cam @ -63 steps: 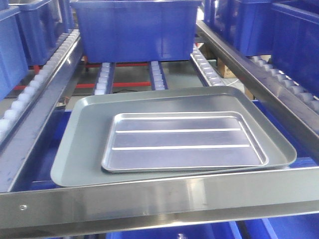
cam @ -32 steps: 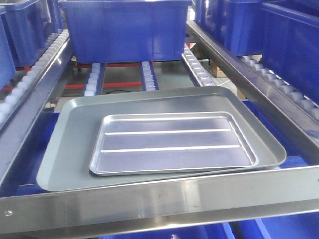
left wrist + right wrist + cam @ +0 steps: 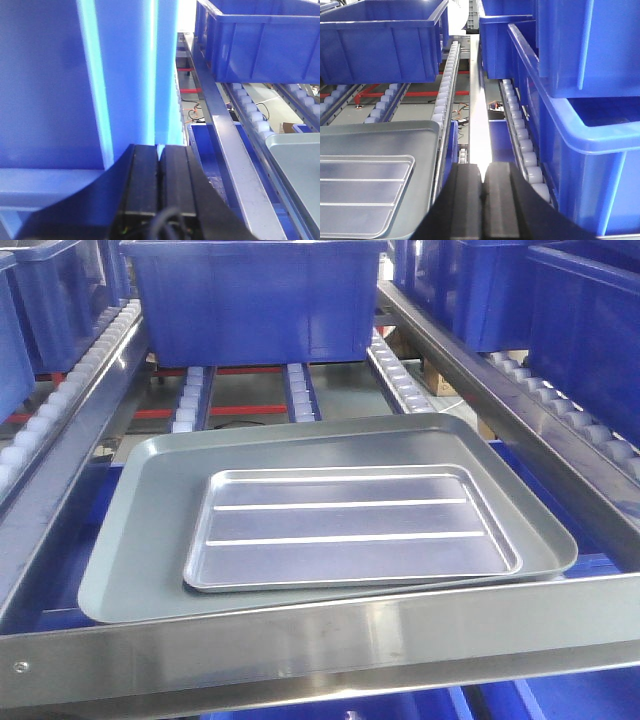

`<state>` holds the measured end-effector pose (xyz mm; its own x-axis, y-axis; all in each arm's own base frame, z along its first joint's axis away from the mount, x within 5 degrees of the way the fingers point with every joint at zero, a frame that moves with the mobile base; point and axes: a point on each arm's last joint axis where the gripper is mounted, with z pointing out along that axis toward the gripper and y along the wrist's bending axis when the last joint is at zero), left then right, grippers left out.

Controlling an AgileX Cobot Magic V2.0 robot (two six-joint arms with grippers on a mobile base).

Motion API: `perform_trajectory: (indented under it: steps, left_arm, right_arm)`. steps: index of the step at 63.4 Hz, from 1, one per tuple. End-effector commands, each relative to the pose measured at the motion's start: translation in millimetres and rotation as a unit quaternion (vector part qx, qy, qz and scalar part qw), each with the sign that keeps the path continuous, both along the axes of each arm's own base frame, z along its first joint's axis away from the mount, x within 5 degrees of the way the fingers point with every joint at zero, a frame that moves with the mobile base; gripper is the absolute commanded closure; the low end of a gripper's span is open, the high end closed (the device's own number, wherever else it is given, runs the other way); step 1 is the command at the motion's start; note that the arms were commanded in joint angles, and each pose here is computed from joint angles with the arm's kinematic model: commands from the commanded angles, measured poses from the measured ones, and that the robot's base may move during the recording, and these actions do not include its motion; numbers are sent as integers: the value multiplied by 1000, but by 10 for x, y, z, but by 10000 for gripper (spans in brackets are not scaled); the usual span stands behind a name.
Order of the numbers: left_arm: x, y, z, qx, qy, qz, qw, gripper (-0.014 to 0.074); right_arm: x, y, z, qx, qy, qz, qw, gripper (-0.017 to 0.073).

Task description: Grab silver tray and stack on right shelf

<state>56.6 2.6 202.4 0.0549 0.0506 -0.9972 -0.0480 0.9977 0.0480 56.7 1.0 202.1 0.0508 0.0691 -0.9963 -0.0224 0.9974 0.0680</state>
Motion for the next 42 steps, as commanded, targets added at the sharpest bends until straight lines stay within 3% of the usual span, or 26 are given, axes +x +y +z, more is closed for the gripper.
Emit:
perform_trajectory:
  steps: [1, 42]
  left_arm:
    - [-4, -8, 5, -3, -38, -5, 999, 694]
    - [-4, -8, 5, -3, -38, -5, 999, 694]
  right_arm:
    - [-24, 4, 100, -5, -59, 1, 998, 503]
    - [-24, 4, 100, -5, -59, 1, 998, 503]
